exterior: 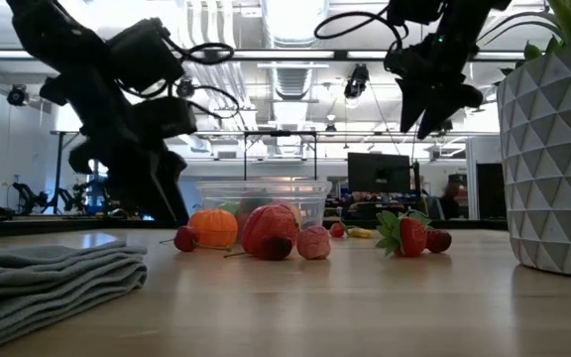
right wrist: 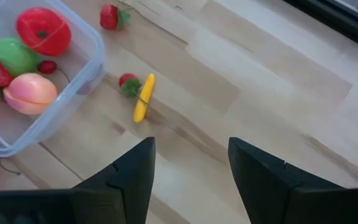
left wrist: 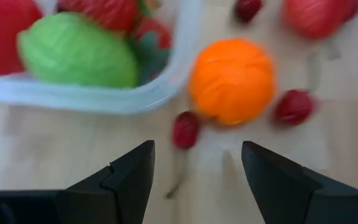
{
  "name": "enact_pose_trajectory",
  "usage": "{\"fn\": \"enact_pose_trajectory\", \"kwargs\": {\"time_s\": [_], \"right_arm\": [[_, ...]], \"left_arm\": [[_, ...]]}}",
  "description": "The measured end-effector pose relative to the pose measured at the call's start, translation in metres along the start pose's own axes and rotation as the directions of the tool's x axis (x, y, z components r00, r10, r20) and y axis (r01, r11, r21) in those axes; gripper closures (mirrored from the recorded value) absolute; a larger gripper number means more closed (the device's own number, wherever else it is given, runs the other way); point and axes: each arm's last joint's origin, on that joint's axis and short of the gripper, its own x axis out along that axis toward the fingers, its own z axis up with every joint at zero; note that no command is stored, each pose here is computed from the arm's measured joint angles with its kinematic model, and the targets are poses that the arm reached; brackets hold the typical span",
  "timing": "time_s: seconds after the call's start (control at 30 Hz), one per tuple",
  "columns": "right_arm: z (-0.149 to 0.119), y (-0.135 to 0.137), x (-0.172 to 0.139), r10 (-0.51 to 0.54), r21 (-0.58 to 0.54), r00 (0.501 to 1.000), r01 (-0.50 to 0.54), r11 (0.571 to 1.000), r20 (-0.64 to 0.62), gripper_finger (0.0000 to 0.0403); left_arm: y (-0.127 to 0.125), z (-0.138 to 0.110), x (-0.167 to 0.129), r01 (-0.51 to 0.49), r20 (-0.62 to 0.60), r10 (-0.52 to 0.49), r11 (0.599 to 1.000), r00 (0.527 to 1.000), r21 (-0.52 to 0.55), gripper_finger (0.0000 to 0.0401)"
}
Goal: Pick and placing Produce into tupperware
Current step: Put the red cherry into the transparent bin
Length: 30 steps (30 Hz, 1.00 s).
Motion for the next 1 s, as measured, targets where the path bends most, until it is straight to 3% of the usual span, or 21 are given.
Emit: {"fn": "enact_pose_trajectory", "kwargs": {"time_s": [0.1, 0.57, 1.0], "right_arm": [[0.001, 0.000, -0.001, 0.002, -0.001, 1.000, -0.002, 1.000, 0.005, 0.0207], [0.001, 0.000, -0.001, -0.002, -0.019, 1.000, 0.002, 1.000, 0.003, 0.0207], [0.000, 0.000, -0.001, -0.002, -0.020, 1.000, 0.002, 1.000, 0.003, 0.0207]], "left_arm": [[0.002, -0.002, 0.006, -0.058, -0.026, 0.058, 0.998, 0.998, 0.001, 0.0175], [0.000, 0.009, 0.022, -0.041, 0.015, 0.041, 0.999, 0.999, -0.002, 0.0178], [-0.001, 0.006, 0.022, -0.003, -0.018, 0.003, 1.000, 1.000, -0.002, 0.0285]]}}
